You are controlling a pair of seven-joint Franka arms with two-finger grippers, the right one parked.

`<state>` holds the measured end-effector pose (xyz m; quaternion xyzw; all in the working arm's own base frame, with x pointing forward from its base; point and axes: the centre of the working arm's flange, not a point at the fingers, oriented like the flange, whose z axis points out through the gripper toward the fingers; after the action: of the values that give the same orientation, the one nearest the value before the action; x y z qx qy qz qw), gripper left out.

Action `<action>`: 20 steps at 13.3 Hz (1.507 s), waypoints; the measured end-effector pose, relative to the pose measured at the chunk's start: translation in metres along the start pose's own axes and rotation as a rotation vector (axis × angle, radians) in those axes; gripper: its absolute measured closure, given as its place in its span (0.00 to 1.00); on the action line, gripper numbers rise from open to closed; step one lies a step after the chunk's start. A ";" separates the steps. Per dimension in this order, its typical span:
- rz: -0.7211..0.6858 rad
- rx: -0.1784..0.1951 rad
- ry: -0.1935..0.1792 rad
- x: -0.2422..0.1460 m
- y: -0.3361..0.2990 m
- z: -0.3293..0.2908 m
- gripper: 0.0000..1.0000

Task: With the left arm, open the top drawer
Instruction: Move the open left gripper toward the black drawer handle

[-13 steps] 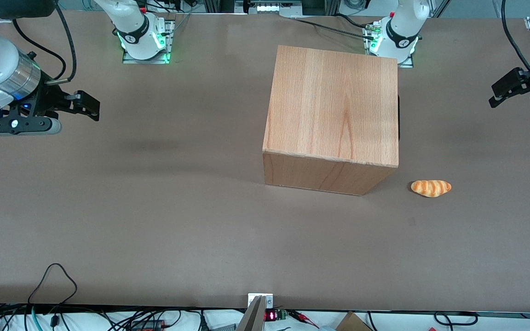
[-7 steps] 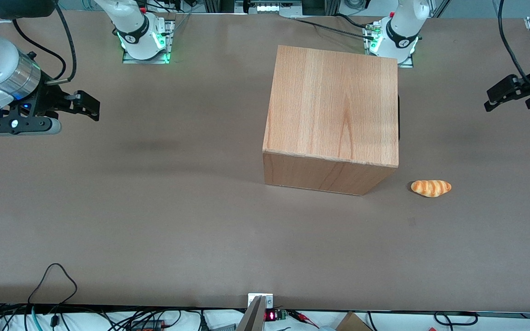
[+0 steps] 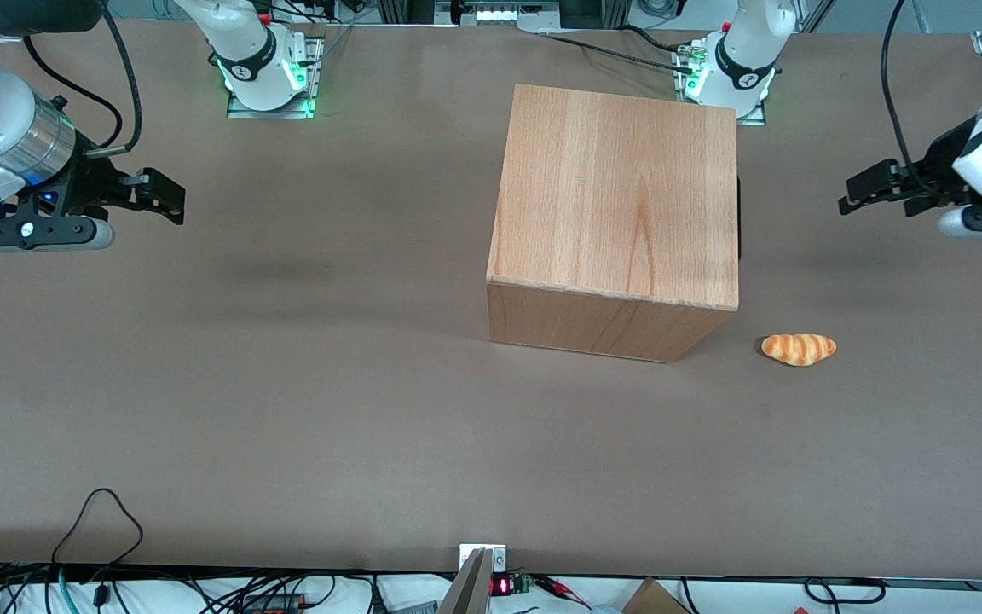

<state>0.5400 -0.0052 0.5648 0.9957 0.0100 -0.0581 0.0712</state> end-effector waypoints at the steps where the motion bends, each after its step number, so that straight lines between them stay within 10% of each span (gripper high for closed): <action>1: 0.010 -0.014 -0.018 0.002 0.000 0.009 0.00; 6: 0.071 -0.085 -0.084 0.010 0.000 0.058 0.00; 20: 0.128 -0.208 -0.118 0.008 0.005 0.146 0.00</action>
<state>0.5315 -0.0306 0.4212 0.9764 -0.0518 -0.1104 0.1781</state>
